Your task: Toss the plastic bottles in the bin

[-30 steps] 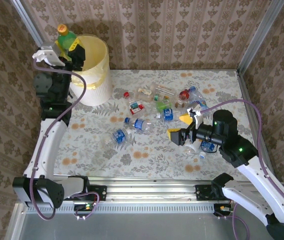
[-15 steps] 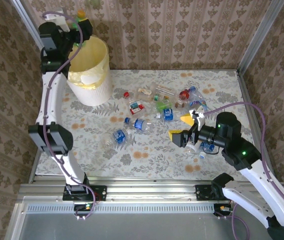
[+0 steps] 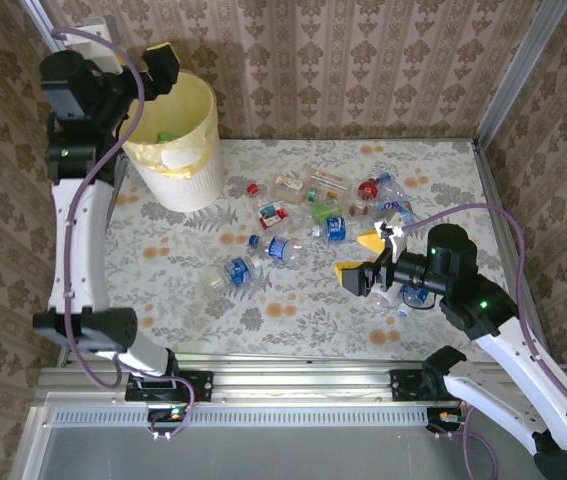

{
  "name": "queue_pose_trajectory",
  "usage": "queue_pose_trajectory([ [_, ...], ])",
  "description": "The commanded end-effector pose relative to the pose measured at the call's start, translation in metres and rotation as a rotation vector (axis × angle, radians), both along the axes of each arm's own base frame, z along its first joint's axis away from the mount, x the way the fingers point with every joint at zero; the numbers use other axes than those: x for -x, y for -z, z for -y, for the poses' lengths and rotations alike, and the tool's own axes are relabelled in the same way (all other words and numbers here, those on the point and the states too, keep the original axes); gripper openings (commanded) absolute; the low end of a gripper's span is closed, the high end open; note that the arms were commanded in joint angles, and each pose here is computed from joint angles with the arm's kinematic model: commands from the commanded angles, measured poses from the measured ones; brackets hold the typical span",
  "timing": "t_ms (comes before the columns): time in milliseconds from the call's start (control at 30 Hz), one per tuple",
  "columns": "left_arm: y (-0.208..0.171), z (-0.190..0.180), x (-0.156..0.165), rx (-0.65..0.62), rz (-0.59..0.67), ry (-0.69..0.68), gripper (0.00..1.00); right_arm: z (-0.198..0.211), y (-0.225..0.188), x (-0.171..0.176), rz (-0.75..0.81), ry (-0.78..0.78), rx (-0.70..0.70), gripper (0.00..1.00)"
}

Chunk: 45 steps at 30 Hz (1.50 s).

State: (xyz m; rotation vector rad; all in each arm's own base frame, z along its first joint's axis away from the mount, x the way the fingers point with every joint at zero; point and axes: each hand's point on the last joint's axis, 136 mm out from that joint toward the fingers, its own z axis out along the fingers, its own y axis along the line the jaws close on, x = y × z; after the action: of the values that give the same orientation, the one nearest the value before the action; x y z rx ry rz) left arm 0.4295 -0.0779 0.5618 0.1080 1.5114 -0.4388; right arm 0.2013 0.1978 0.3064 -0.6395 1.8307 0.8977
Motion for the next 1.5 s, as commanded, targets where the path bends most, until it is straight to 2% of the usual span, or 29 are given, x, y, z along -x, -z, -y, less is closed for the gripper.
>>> queue_pose_trajectory([
  [0, 0.014, 0.016, 0.012, -0.039, -0.016, 0.079, 1.0, -0.002, -0.002, 0.005, 0.01, -0.023, -0.006, 1.0],
  [467, 0.099, 0.062, 0.085, -0.276, -0.167, 0.263, 1.0, -0.002, -0.001, 0.006, 0.006, -0.022, -0.005, 1.0],
  [633, 0.13, 0.086, 0.114, -0.347, -0.22, 0.396, 1.0, -0.002, -0.002, 0.007, 0.006, -0.023, -0.004, 1.0],
  [733, 0.157, 0.094, 0.125, -0.386, -0.297, 0.445, 1.0, -0.001, -0.001, 0.007, 0.006, -0.018, -0.003, 1.0],
  [1000, 0.229, 0.101, 0.145, -0.442, -0.504, 0.472, 1.0, -0.003, -0.001, 0.006, -0.005, -0.024, 0.004, 1.0],
  [1200, 0.289, 0.096, 0.147, -0.508, -0.71, 0.407, 1.0, -0.004, -0.001, 0.006, -0.005, -0.027, 0.001, 1.0],
  [1467, 0.335, 0.092, 0.144, -0.494, -0.875, 0.347, 1.0, -0.005, -0.002, 0.008, -0.01, -0.032, 0.002, 1.0],
])
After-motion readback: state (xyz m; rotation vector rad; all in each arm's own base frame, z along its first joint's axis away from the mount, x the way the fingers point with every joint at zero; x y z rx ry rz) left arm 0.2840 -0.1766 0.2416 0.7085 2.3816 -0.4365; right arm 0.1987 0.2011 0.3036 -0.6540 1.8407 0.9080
